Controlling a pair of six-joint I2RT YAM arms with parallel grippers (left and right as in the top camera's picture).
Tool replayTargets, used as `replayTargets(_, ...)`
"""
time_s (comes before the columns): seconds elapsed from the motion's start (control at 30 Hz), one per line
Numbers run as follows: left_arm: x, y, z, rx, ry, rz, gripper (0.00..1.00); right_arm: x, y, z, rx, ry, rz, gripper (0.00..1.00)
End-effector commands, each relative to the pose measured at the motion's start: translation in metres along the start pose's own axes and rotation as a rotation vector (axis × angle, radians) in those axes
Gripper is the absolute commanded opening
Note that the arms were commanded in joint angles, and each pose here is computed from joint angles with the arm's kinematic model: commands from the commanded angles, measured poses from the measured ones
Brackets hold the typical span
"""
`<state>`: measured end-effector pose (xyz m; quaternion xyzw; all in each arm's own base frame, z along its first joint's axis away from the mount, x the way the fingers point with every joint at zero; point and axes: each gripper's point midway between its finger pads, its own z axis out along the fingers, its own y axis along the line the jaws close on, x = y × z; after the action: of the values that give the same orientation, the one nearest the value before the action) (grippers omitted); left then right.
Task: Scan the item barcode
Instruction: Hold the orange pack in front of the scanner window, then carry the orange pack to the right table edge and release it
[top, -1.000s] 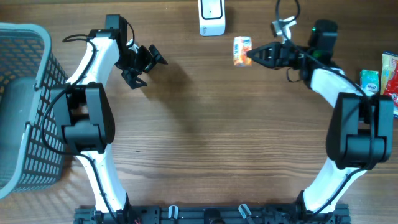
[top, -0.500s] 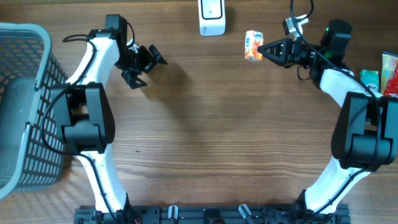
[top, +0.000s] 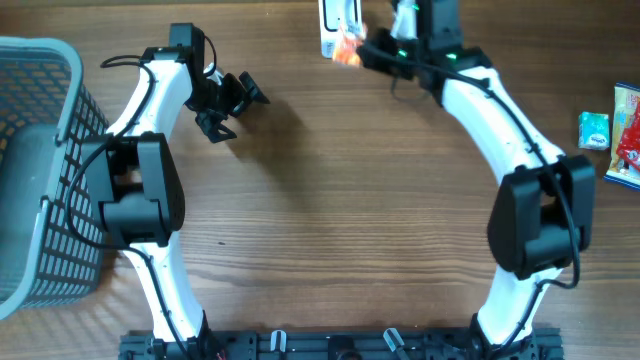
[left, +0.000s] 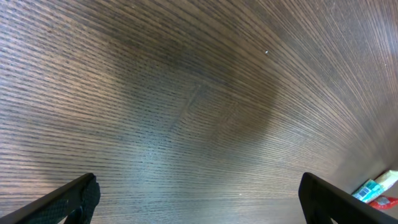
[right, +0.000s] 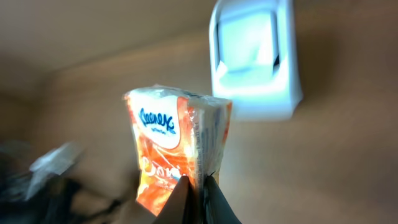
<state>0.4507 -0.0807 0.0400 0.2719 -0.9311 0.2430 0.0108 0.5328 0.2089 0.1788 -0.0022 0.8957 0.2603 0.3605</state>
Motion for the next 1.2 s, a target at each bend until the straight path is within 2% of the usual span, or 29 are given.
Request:
replayTargets(0.0,0.000,-0.003,-0.008,0.008,-0.017,0.019,1.00,-0.053,-0.003,-0.016,0.474,-0.256,-0.506,0.05)
replayTargets(0.07,0.000,-0.003,-0.008,0.008,-0.017,0.019,1.00,-0.064,0.016,-0.006,0.564,-0.320,-0.766,0.05)
replayTargets(0.17,0.000,-0.003,-0.008,0.008,-0.017,0.019,1.00,-0.081,0.012,0.011,0.802,-0.397,-1.041,0.05)
replayTargets(0.27,0.000,-0.003,-0.008,0.008,-0.017,0.019,1.00,-0.073,0.002,0.038,0.876,-0.349,-1.244,0.05)
replayTargets(0.43,0.000,-0.003,-0.008,0.008,-0.017,0.019,1.00,-0.049,-0.014,0.069,0.874,-0.274,-1.341,0.05)
replayTargets(0.57,0.000,-0.003,-0.008,0.008,-0.017,0.019,1.00,-0.048,-0.011,0.073,0.853,-0.289,-1.345,0.05)
replayTargets(0.7,0.000,-0.003,-0.008,0.008,-0.017,0.019,1.00,-0.076,-0.036,0.038,1.060,-0.348,-1.211,0.04)
replayTargets(0.77,0.000,-0.003,-0.008,0.008,-0.017,0.019,1.00,-0.085,-0.080,0.016,1.206,-0.283,-1.125,0.04)
replayTargets(0.87,0.000,-0.003,-0.008,0.008,-0.017,0.019,1.00,-0.094,-0.185,-0.061,1.568,-0.181,-0.778,0.04)
replayTargets(0.93,0.000,-0.003,-0.008,0.008,-0.017,0.019,1.00,-0.081,-0.253,-0.120,1.798,-0.130,-0.502,0.04)
replayTargets(1.0,0.000,-0.003,-0.008,0.008,-0.017,0.019,1.00,-0.062,-0.303,-0.160,1.946,-0.032,-0.369,0.04)
replayTargets(1.1,0.000,-0.003,-0.008,0.008,-0.017,0.019,1.00,-0.036,-0.358,-0.194,2.016,0.170,-0.341,0.04)
replayTargets(1.17,0.000,-0.003,-0.008,0.008,-0.017,0.019,1.00,-0.018,-0.385,-0.208,2.007,0.247,-0.313,0.04)
